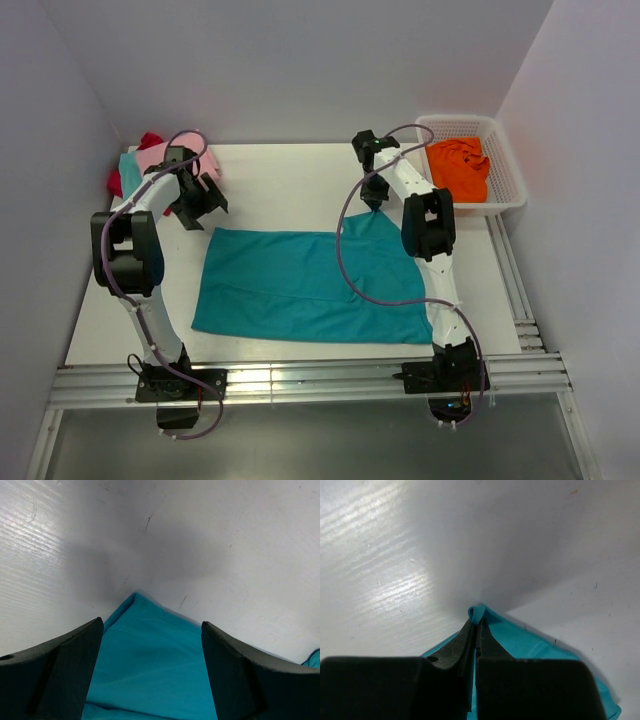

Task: Fold and stack the t-shirts
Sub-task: Grap the side of the flattened tshirt furthest away from the robot with both arms

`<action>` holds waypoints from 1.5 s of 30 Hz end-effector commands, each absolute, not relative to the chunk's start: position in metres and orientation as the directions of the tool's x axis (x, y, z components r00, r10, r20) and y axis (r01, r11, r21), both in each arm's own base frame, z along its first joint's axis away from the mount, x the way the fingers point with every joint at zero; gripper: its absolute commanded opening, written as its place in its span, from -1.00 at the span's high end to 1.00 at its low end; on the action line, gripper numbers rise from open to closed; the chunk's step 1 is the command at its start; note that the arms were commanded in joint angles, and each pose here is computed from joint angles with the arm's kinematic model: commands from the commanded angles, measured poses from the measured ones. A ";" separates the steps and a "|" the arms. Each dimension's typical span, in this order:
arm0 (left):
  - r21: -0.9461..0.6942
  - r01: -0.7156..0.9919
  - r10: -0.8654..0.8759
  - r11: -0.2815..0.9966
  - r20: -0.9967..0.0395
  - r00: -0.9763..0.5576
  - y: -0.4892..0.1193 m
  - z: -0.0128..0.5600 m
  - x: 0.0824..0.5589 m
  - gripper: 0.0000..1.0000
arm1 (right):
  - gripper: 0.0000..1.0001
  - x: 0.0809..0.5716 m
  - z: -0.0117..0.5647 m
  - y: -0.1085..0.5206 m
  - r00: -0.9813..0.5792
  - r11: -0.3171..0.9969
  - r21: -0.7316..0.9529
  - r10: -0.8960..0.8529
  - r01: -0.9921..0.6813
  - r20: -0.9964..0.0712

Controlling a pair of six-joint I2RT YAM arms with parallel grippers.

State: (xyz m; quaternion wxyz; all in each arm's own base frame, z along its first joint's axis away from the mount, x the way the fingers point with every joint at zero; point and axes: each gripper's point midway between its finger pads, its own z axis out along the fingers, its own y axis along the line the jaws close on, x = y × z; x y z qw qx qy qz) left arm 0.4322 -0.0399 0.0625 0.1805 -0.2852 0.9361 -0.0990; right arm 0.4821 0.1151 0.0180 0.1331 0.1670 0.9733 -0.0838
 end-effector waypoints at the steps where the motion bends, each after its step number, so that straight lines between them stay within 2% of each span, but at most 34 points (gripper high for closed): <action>1: -0.307 -0.476 -0.563 0.824 -0.341 -0.753 -0.037 0.077 0.448 -0.70 | 1.00 0.460 0.009 0.110 -0.932 0.928 -0.187 0.278 0.323 -0.231; 9: -0.253 -0.463 -0.526 0.849 -0.337 -0.781 -0.030 0.057 0.474 -0.58 | 1.00 0.451 0.007 0.109 -0.939 0.928 -0.198 0.274 0.315 -0.206; 19: -0.255 -0.467 -0.526 0.847 -0.268 -0.807 -0.037 0.039 0.436 -0.43 | 1.00 0.443 0.011 0.099 -0.933 0.920 -0.201 0.296 0.337 -0.206; 31: -0.255 -0.450 -0.508 0.856 -0.245 -0.826 -0.045 0.032 0.422 -0.29 | 1.00 0.441 0.010 0.099 -0.930 0.918 -0.199 0.305 0.344 -0.204; 40: -0.249 -0.445 -0.498 0.861 -0.231 -0.836 -0.051 0.022 0.434 -0.06 | 1.00 0.437 0.014 0.092 -0.932 0.912 -0.225 0.298 0.342 -0.207; 45: -0.251 -0.438 -0.493 0.863 -0.238 -0.837 -0.051 0.023 0.439 0.19 | 1.00 0.436 0.017 0.088 -0.931 0.910 -0.231 0.298 0.344 -0.212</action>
